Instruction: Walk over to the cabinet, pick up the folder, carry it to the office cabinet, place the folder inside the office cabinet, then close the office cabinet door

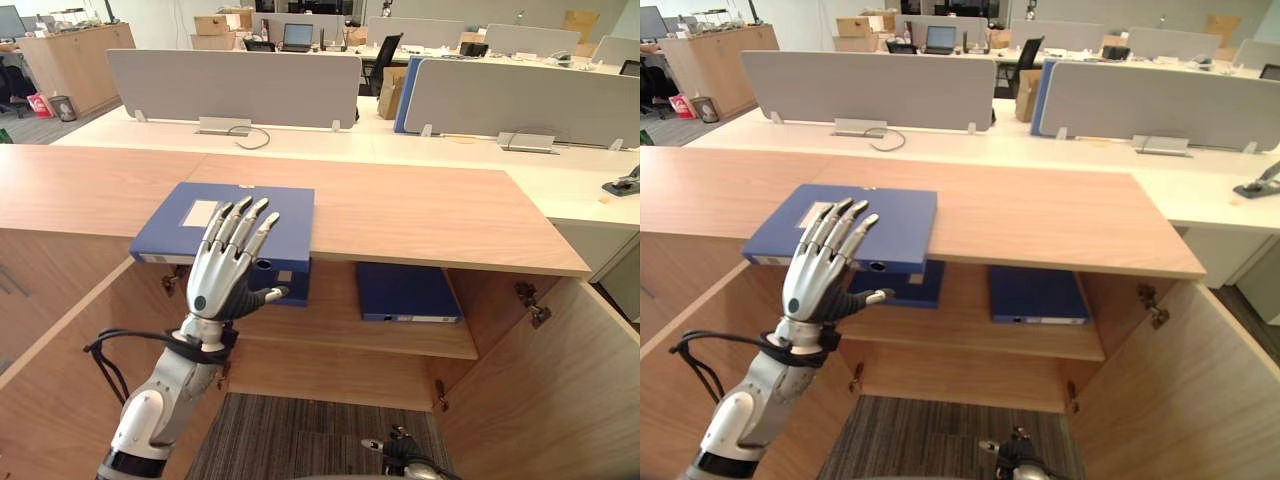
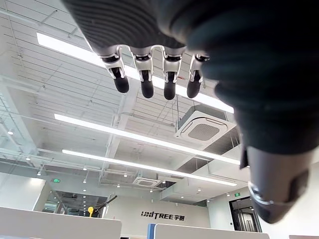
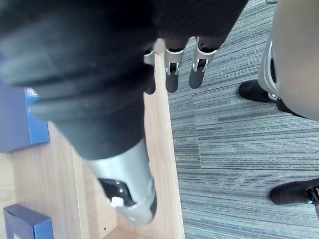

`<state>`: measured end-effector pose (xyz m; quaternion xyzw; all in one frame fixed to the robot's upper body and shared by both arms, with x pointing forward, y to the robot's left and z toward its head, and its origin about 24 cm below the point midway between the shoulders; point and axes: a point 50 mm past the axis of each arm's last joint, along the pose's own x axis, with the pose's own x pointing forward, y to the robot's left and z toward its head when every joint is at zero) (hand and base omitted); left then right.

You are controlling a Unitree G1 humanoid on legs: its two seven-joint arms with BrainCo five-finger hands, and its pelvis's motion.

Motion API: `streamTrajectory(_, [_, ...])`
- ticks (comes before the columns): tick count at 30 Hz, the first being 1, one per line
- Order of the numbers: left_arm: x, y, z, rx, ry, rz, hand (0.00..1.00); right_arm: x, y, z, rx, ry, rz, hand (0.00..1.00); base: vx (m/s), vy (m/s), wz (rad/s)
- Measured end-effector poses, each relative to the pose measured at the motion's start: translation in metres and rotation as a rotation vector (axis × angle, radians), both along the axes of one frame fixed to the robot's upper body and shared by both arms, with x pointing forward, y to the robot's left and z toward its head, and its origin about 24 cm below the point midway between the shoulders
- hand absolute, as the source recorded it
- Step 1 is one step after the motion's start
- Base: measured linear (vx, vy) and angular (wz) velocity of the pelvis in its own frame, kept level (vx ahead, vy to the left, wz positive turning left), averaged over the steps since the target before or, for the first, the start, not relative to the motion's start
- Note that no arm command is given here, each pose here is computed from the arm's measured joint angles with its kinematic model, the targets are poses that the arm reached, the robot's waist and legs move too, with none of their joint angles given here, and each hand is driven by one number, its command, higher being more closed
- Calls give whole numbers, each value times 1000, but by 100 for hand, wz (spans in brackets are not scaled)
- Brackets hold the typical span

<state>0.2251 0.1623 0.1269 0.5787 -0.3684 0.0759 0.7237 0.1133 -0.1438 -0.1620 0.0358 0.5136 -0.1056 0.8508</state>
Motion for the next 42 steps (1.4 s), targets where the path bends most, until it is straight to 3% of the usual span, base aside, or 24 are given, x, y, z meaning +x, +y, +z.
streamTrajectory(14, [20,37,0,-5,13,216,0,1,-1,1,-2,-15,-10,0,7,3,-6])
streamTrajectory(31, [25,46,-19,12,112,249,0,-1,-4,1,0,-28,-53,0,0,2,-2])
streamTrajectory(42, [37,66,-24,121,178,294,0,0,-5,2,-1,-36,-61,0,0,2,-4])
